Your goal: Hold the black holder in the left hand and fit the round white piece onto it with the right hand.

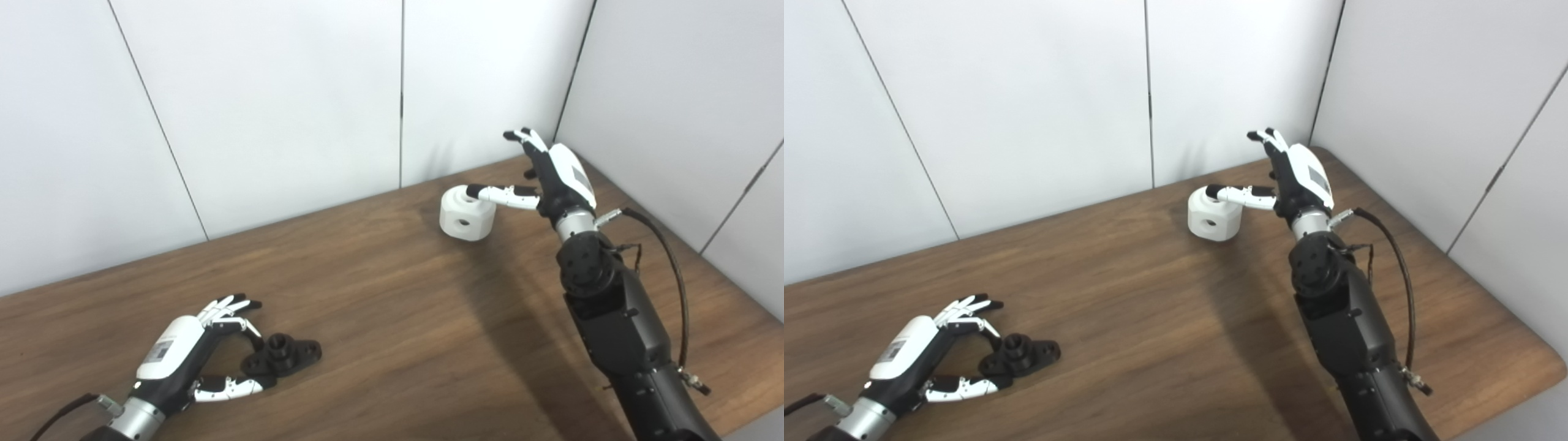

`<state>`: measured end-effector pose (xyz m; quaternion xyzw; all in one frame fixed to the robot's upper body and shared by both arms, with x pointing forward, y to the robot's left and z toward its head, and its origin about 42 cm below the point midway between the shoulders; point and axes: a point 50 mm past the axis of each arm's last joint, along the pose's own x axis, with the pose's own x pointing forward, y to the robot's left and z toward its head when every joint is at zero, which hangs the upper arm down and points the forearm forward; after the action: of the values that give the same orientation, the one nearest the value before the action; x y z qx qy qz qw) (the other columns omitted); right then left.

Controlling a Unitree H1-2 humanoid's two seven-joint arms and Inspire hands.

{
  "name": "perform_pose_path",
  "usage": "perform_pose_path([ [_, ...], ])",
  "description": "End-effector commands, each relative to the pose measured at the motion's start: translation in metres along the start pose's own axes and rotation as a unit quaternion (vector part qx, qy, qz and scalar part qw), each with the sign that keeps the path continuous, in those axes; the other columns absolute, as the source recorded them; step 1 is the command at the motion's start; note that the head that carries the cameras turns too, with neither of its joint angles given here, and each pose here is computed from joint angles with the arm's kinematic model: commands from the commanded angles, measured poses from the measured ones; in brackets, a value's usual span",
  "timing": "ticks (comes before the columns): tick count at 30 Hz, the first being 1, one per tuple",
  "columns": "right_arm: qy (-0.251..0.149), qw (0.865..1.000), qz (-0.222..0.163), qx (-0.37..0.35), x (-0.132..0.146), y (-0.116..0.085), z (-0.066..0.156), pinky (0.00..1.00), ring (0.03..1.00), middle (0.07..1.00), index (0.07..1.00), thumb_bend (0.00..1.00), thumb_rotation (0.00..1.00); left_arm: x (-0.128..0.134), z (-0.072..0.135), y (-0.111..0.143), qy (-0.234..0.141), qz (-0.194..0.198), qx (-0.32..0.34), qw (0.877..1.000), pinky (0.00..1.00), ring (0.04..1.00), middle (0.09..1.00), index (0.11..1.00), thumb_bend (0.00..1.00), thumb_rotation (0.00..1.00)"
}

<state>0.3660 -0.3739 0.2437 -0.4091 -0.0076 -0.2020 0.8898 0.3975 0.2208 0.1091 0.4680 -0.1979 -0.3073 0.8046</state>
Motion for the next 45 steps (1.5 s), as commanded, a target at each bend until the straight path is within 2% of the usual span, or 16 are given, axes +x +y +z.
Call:
perform_pose_path([
  [1, -0.018, 1.0, -0.012, -0.009, 0.01, -0.016, 0.006, 0.7, 0.918, 0.986, 0.887, 0.94, 0.6, -0.052, -0.026, -0.049, 0.066, -0.141, 0.025, 0.988, 0.98, 0.953, 0.872, 0.485, 0.52, 0.05],
  [12, -0.004, 1.0, 0.026, -0.008, 0.017, -0.004, -0.011, 0.74, 0.931, 0.98, 0.895, 0.92, 0.58, -0.053, -0.022, -0.05, 0.063, -0.141, 0.029, 0.988, 0.96, 0.944, 0.866, 0.485, 0.52, 0.05],
  [22, 0.001, 0.999, 0.047, -0.025, 0.022, 0.002, -0.014, 0.73, 0.926, 0.981, 0.911, 0.94, 0.61, -0.05, -0.019, -0.047, 0.06, -0.141, 0.031, 0.988, 0.94, 0.936, 0.863, 0.485, 0.52, 0.05],
  [33, 0.005, 0.997, 0.068, -0.034, 0.033, 0.013, -0.013, 0.72, 0.935, 0.992, 0.906, 0.98, 0.56, -0.05, -0.019, -0.047, 0.062, -0.14, 0.034, 0.988, 0.92, 0.928, 0.86, 0.485, 0.52, 0.05],
  [41, -0.012, 0.996, 0.078, -0.035, 0.035, 0.024, -0.009, 0.72, 0.928, 0.979, 0.889, 0.94, 0.45, -0.053, -0.02, -0.048, 0.063, -0.147, 0.045, 0.986, 0.93, 0.933, 0.864, 0.485, 0.52, 0.05],
  [45, -0.012, 0.996, 0.079, -0.032, 0.036, 0.029, -0.007, 0.73, 0.938, 0.979, 0.891, 0.93, 0.44, -0.055, -0.02, -0.049, 0.063, -0.146, 0.046, 0.986, 0.93, 0.931, 0.864, 0.485, 0.52, 0.05],
])
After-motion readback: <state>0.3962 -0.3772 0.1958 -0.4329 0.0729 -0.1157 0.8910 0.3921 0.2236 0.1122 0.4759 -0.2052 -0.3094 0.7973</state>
